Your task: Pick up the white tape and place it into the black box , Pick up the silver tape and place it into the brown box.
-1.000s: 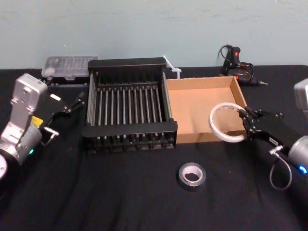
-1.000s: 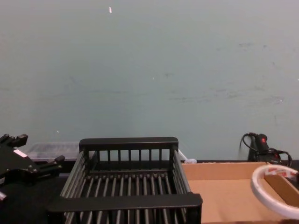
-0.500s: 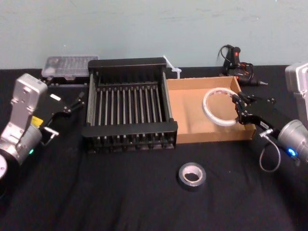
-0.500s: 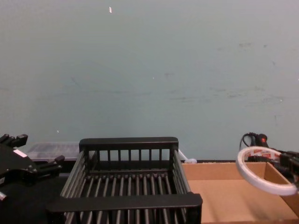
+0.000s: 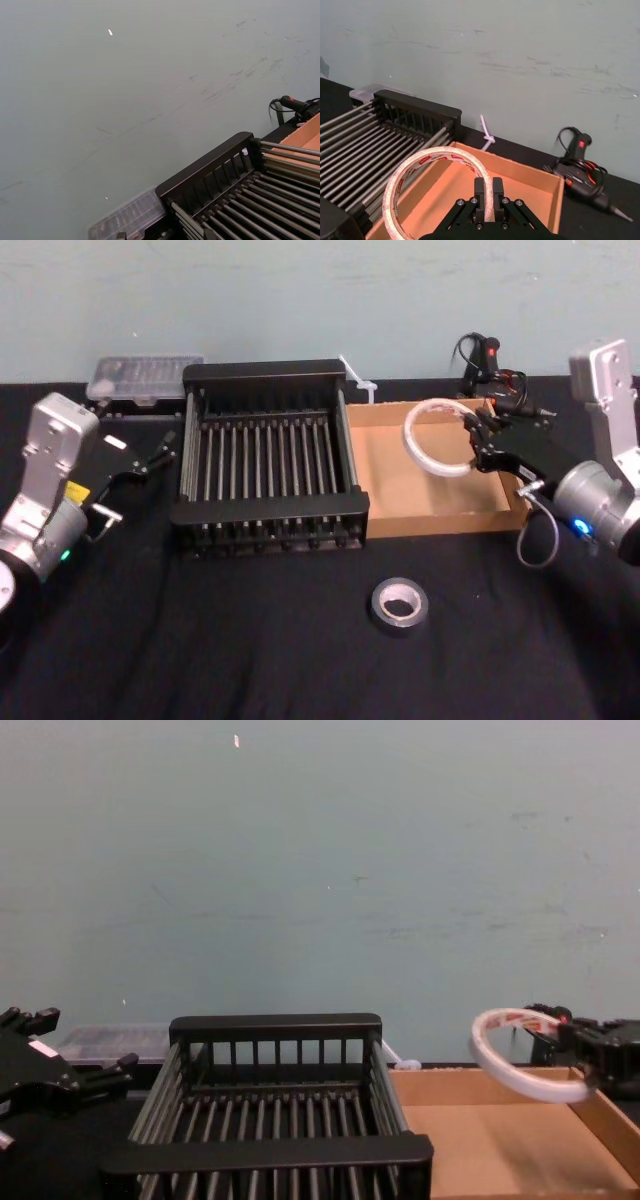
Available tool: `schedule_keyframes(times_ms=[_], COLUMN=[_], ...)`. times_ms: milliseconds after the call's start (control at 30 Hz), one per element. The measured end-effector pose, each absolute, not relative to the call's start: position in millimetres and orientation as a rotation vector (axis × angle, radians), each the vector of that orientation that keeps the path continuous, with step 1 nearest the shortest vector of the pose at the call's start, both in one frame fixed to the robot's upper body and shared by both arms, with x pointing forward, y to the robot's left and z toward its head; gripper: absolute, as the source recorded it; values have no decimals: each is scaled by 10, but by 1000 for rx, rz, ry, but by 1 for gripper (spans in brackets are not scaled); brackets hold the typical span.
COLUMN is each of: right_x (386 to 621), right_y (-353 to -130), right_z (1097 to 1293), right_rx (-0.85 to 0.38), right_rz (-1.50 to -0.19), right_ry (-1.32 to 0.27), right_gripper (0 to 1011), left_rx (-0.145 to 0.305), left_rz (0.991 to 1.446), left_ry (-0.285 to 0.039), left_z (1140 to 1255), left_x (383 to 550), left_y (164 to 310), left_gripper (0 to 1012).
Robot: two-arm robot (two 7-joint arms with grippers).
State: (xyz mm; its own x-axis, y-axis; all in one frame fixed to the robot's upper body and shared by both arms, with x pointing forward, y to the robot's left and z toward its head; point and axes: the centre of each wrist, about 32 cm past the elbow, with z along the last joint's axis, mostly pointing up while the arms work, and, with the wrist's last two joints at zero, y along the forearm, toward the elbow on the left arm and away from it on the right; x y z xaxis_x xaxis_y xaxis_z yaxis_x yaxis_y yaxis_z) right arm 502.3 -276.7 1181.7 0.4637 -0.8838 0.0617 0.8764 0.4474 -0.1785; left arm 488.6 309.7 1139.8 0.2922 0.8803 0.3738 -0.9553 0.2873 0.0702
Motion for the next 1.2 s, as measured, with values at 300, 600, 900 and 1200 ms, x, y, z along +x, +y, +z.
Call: schedule_keyframes(times_ms=[300,600,900,1200], right_x=[5168,5297,5420,5584], right_y=[-2586,-2393,-2234,-2062], right_z=[11867,11893,11879,11892], right_rx=[-197,-213,-223,-249], right_rz=[-1057,-1018,-991,-970], right_ry=[33,8,-6,-12], right_gripper=[104,104,104,104], left_rx=[304,304,304,304], left_rz=[1248,1248,1248,1248], left_ry=[-285,-285,-285,-285], left_z=[11398,11398,11398,11398], left_x=[4886,4886,4886,4886], left_y=[3097,3097,3096,3097], left_gripper=[1001,1001,1001,1001])
